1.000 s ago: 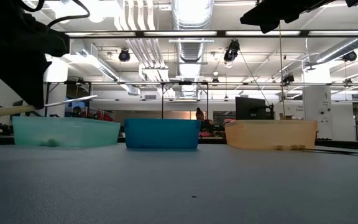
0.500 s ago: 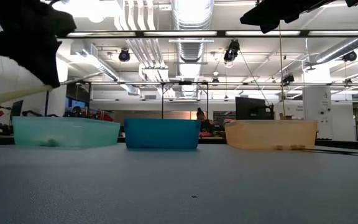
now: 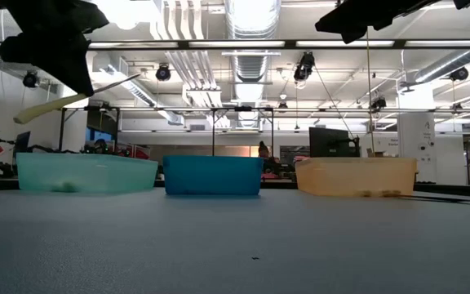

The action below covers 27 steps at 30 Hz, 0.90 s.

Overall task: Sort silverware by color (type)
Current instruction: Put the yellow knife into the green bin

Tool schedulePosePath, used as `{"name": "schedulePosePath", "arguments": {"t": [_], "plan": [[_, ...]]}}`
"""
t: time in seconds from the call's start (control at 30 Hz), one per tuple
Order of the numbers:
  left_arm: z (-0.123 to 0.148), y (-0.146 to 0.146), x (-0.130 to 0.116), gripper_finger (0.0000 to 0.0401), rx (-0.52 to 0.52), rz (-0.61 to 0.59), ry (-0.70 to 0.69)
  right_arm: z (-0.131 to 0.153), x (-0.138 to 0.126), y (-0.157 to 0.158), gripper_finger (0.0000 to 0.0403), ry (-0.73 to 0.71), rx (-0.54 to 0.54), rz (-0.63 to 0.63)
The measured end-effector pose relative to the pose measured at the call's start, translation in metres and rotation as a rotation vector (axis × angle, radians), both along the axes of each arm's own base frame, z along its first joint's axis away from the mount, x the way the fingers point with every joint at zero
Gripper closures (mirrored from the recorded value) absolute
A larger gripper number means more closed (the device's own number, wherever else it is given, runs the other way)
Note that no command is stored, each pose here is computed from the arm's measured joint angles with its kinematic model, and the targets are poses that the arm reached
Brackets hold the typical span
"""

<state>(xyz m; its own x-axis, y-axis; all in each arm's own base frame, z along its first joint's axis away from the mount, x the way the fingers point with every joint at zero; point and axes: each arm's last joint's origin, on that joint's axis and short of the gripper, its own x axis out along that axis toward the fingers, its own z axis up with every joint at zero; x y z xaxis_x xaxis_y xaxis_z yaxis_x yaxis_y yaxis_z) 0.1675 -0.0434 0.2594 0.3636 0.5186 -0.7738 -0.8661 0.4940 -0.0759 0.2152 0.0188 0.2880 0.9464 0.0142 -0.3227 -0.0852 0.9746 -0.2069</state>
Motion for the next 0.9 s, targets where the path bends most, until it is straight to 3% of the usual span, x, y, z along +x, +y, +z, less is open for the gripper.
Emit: {"name": "schedulePosePath", "arguments": {"t": [0.9], "plan": [[0.024, 0.081, -0.01, 0.039, 0.171, 0.022, 0.172, 0.001, 0.0, 0.0, 0.033, -0.008, 0.0, 0.0]]}}
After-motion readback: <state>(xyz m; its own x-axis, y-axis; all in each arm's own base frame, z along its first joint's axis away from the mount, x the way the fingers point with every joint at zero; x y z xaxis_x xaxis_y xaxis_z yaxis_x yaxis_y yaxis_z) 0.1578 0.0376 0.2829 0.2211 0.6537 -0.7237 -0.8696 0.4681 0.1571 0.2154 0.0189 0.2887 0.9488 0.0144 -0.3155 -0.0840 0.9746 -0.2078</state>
